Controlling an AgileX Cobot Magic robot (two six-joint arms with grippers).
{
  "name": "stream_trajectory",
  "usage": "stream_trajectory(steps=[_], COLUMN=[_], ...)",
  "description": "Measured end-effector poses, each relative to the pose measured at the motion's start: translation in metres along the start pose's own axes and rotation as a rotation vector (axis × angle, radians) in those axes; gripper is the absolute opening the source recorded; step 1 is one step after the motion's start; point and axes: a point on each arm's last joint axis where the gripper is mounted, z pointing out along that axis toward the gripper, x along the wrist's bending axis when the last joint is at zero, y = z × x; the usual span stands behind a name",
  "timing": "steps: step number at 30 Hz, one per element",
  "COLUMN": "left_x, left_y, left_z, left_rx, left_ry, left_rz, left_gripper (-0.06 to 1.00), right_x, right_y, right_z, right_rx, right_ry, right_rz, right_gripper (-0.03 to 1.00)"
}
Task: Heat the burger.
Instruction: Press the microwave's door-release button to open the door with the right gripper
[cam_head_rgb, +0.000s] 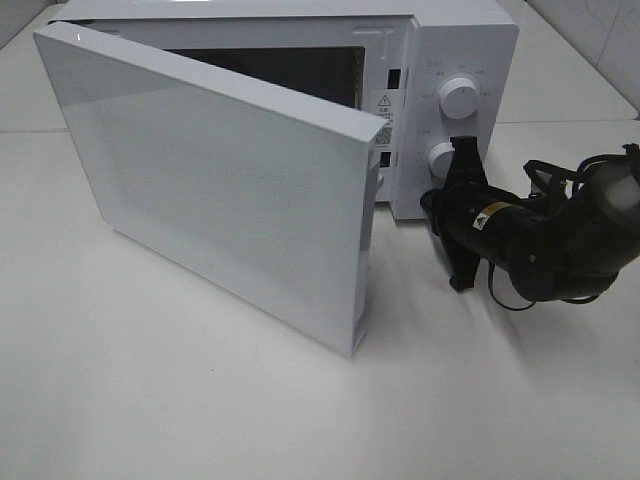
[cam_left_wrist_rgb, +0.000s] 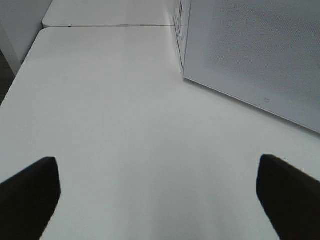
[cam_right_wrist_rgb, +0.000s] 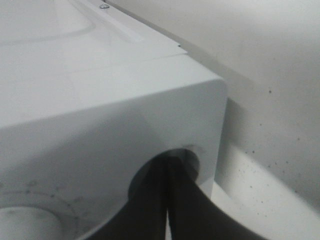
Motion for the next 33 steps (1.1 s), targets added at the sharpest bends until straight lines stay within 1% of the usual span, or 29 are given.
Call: stream_trajectory(steps=[14, 19, 33], left_x=[0.000, 0.000, 0.000], left_y=[0.000, 0.000, 0.000], left_z=[0.000, 0.000, 0.000], left_rx=[0.000, 0.000, 0.000], left_ry=[0.000, 0.000, 0.000], left_rz=[0.000, 0.000, 0.000], left_gripper=[0.99, 0.99, 0.99], right_x=[0.001, 0.001, 0.000], right_y=[-0.001, 0.000, 0.000], right_z=[0.000, -0.004, -0.010], right_rx=[0.007, 0.005, 0.028], right_ry=[-0.024, 0.001, 0.010], right_rz=[0.031, 0.029, 0.013], right_gripper=[0.02, 0.02, 0.02])
